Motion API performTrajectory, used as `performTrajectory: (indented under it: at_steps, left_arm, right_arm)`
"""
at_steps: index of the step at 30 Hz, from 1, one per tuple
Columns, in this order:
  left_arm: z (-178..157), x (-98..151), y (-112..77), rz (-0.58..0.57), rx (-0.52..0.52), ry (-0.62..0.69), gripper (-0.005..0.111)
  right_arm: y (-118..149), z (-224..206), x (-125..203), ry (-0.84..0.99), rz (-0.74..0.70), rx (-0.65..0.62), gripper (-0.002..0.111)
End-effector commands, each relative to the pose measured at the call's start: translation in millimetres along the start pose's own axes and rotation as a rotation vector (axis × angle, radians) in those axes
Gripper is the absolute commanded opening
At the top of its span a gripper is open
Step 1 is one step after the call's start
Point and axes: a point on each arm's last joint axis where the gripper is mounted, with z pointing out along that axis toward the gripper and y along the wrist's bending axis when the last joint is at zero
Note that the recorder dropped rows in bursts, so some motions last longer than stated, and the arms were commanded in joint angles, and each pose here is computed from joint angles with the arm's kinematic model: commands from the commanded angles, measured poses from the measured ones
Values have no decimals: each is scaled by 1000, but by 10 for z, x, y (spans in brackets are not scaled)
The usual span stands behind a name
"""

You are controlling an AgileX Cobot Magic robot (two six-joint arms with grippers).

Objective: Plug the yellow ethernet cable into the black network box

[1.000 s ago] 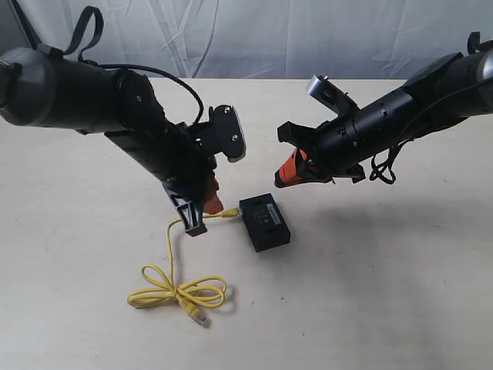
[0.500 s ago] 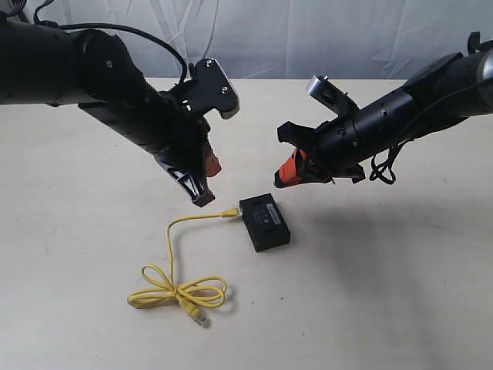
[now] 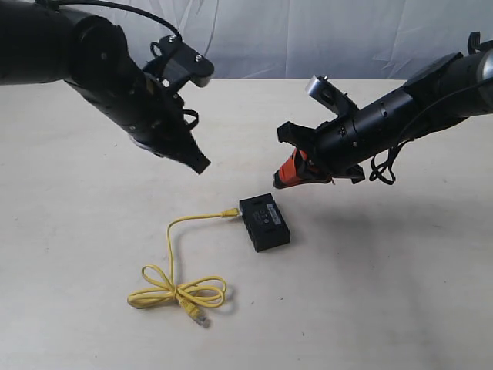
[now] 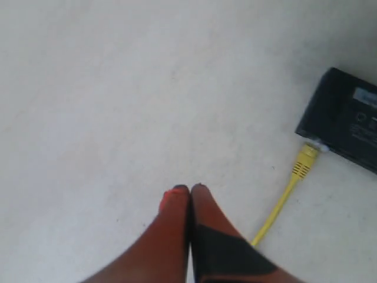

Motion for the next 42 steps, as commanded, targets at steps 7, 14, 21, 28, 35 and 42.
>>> performTrajectory:
  at_steps: [7, 14, 21, 28, 35, 42]
  left_arm:
    - [-90, 178, 626, -405, -65, -9, 0]
    - [-116, 279, 830, -474, -85, 1, 0]
    - [-184, 277, 855, -469, -79, 33, 0]
    - [-359, 255, 850, -446, -94, 16, 0]
    - [-672, 232, 820, -432, -115, -35, 0]
    - [-902, 247, 780, -425, -125, -61, 0]
  right_arm:
    - [46, -96, 13, 17, -54, 25, 0]
    - [119, -286, 7, -12, -90, 135, 0]
    - [149, -514, -15, -73, -130, 307, 0]
    - [210, -693, 1, -96, -171, 399, 0]
    - [243, -911, 53, -101, -175, 538, 0]
    - [195, -1140, 90, -129, -116, 662, 0]
